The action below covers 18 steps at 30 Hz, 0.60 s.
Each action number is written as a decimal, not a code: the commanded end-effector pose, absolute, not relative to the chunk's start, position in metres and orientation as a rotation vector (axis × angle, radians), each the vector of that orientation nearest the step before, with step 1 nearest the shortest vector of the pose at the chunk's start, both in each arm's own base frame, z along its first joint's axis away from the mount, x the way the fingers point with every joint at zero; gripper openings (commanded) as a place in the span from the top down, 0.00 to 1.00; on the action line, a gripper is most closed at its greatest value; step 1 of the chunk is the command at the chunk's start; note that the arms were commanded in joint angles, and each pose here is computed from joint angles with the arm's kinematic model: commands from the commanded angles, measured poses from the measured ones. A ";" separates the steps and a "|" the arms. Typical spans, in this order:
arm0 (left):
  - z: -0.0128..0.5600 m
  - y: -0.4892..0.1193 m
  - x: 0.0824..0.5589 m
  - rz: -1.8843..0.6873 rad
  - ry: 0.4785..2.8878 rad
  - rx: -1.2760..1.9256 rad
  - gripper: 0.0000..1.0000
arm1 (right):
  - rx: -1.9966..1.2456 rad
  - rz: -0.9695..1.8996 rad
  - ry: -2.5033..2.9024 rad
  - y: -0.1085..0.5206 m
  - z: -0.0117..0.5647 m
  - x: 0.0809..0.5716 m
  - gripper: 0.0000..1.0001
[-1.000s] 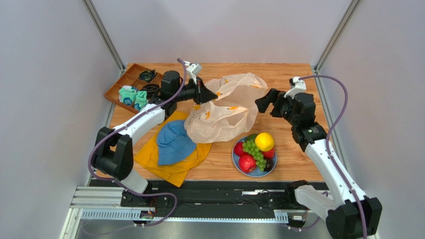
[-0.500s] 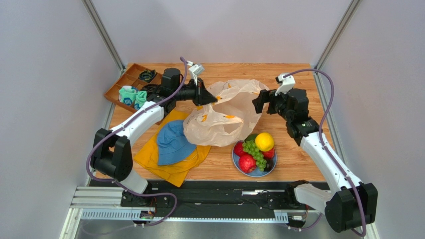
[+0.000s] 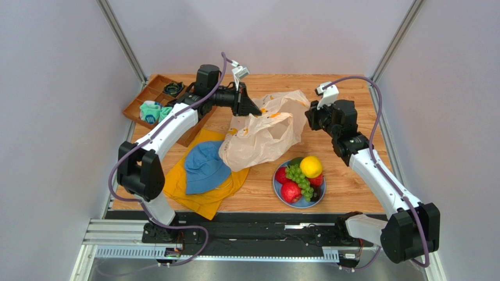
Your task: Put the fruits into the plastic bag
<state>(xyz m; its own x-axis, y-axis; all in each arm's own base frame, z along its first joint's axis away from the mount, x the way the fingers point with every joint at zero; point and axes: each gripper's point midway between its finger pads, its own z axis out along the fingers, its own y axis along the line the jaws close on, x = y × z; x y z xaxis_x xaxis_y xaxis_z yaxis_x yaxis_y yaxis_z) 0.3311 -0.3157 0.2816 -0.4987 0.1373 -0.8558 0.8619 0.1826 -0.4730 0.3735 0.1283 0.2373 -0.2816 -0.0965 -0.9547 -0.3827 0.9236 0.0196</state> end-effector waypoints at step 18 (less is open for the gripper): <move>0.335 -0.275 0.438 -0.623 1.756 0.407 0.38 | 0.208 0.064 1.851 0.057 0.279 0.345 1.00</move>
